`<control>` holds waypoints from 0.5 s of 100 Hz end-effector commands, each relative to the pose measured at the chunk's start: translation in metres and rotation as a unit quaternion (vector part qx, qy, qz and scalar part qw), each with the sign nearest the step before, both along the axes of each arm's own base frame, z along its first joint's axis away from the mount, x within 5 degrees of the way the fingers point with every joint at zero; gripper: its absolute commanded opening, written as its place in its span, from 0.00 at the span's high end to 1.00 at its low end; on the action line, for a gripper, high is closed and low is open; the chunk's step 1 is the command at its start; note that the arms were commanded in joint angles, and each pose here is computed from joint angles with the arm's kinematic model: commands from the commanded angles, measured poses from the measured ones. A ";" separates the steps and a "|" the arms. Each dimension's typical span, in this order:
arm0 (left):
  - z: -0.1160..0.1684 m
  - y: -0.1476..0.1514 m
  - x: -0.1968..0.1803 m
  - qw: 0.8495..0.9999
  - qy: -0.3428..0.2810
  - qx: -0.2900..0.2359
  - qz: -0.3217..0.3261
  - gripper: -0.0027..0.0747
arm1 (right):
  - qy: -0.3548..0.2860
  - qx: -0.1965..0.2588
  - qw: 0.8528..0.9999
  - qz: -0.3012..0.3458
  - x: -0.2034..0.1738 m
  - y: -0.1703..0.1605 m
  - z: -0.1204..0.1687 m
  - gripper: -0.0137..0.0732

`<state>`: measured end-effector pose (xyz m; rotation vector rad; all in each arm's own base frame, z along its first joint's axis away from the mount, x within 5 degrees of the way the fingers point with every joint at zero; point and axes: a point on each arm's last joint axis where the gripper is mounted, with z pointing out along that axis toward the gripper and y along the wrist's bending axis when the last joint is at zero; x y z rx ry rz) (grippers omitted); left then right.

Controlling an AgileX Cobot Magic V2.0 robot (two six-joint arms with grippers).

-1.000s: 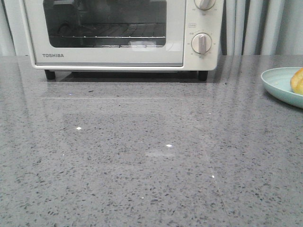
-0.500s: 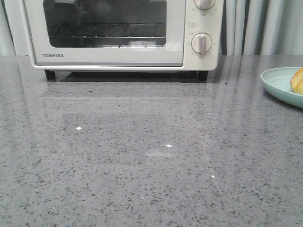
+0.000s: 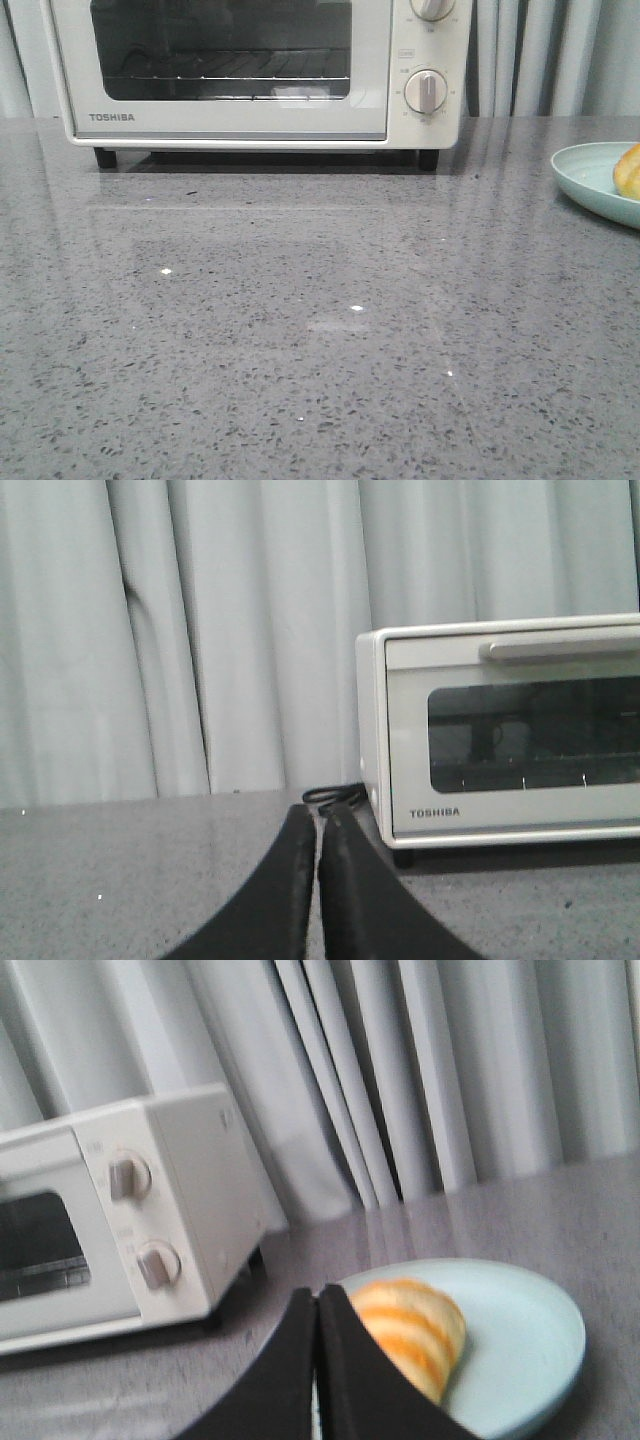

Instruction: Put bread in oven

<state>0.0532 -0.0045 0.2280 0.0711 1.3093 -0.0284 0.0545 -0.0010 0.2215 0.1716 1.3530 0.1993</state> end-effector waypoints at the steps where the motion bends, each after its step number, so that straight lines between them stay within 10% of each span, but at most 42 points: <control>1: 0.007 -0.002 -0.006 0.997 -0.075 -0.005 -0.014 0.99 | -0.073 0.002 0.997 -0.011 -0.004 -0.002 0.006 0.92; 25: 0.017 -0.002 -0.011 0.990 -0.138 -0.021 -0.025 0.99 | -0.084 0.002 0.996 -0.012 -0.005 -0.002 0.008 0.92; 50: 0.035 0.000 -0.020 0.964 -0.199 -0.155 -0.085 0.99 | -0.071 0.094 0.993 0.019 -0.006 -0.001 0.016 0.92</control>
